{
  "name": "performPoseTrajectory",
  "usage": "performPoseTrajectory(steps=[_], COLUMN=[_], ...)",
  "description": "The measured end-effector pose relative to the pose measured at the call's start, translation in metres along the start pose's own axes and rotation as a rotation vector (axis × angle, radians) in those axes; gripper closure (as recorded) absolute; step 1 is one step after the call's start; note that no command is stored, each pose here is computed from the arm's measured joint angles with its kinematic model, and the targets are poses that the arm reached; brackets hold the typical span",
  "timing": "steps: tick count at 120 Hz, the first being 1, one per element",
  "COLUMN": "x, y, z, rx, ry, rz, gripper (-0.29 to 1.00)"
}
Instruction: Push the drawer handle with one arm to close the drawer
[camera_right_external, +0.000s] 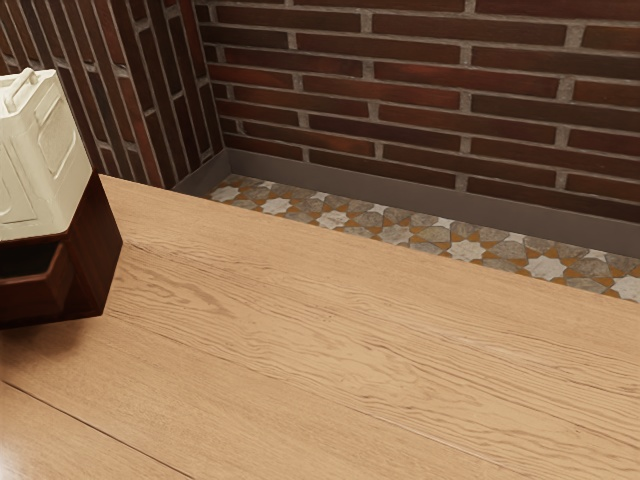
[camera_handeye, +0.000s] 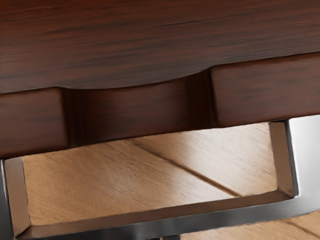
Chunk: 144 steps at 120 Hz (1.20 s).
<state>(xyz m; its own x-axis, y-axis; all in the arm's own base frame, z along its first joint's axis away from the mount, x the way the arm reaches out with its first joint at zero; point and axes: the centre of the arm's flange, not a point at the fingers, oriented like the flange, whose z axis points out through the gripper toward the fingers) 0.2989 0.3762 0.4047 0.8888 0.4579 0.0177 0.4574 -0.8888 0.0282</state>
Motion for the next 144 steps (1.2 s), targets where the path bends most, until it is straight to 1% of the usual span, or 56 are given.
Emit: performPoseTrajectory(steps=[54,88,121,127,131,135,141,144], x=[0.048,0.077,0.095,0.097,0.099,0.1,0.1,0.097], y=[-0.013,-0.022,-0.05,-0.054,-0.057,-0.059,-0.059,-0.052], z=[-0.003,0.005,0.004,0.007,0.009,0.01,0.008,0.002], rx=[-0.003,-0.004,0.024,0.024,0.025,0.029,0.034,0.032], ry=[0.028,0.03,0.031,0.029,0.027,0.026,0.027,0.034], rz=[-0.03,-0.038,0.304,0.35,0.368,0.393,0.396,0.381], gripper=[0.78,0.79,0.78,0.81,0.86,0.87,0.83,0.78])
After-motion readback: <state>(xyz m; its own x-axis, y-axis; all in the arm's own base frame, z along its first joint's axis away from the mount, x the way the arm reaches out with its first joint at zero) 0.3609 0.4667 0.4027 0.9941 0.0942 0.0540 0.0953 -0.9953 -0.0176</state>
